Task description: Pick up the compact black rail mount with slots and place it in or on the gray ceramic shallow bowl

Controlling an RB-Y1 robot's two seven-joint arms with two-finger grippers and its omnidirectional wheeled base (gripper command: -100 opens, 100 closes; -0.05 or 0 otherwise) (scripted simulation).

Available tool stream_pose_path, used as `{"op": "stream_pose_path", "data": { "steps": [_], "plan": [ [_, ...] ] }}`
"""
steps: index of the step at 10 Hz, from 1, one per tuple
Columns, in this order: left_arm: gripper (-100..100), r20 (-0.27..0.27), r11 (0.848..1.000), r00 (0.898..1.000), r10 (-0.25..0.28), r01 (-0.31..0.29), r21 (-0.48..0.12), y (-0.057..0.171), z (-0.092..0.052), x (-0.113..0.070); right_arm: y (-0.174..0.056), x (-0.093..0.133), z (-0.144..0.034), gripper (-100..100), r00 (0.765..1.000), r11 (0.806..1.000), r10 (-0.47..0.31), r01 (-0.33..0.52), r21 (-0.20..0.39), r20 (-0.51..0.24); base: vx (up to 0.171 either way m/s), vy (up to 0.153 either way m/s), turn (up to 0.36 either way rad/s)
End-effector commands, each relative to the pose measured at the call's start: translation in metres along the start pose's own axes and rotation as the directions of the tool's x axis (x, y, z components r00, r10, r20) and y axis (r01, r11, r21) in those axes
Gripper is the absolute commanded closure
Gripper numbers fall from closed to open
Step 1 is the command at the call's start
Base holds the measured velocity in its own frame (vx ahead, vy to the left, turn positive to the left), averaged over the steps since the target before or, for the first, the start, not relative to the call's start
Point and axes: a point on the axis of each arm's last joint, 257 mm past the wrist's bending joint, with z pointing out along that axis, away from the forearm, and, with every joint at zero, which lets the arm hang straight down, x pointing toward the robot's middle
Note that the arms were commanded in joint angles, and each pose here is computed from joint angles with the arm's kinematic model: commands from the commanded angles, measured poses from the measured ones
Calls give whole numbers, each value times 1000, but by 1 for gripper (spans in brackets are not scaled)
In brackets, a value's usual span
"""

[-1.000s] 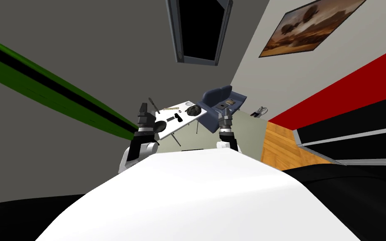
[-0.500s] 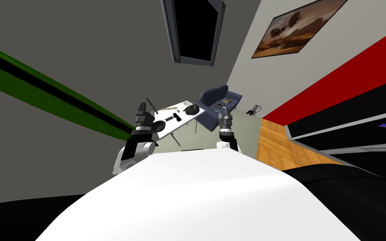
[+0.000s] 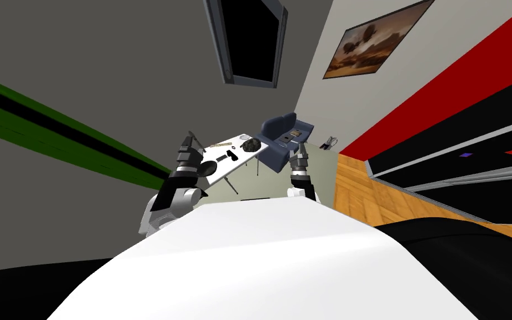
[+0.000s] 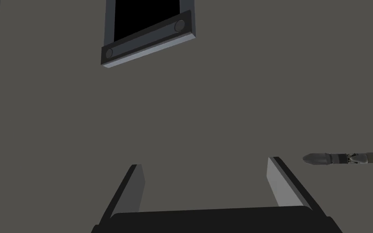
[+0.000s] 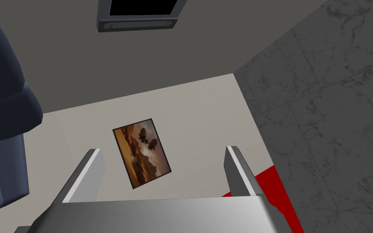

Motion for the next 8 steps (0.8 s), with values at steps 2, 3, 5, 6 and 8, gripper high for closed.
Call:
{"op": "stream_pose_path", "data": {
  "steps": [2, 3, 5, 6, 8],
  "plan": [
    [-100, -7, 998, 1000, -1, 1, -67, 13, 0, -7, 0, 0, 0, 0, 1000, 1000, 0, 0, 0, 0, -31, 7, -110],
    [-100, -7, 996, 1000, -1, 1, -87, 18, -1, -7, 0, 0, 0, 0, 1000, 1000, 0, 0, 0, 0, -25, 7, -100],
    [-100, -12, 991, 1000, 0, -2, -137, 29, -1, -13, 0, 0, 0, 0, 1000, 1000, 0, 0, 0, 0, -19, 8, -135],
    [-100, -18, 987, 1000, 3, -6, -160, 32, -2, -18, 0, 0, 0, 0, 1000, 1000, 0, 0, 0, 0, -15, 6, -142],
    [-100, -17, 982, 1000, 3, -6, -190, 40, -3, -18, 0, 0, 0, 0, 1000, 1000, 0, 0, 0, 0, -6, 3, -47]
  ]
}}
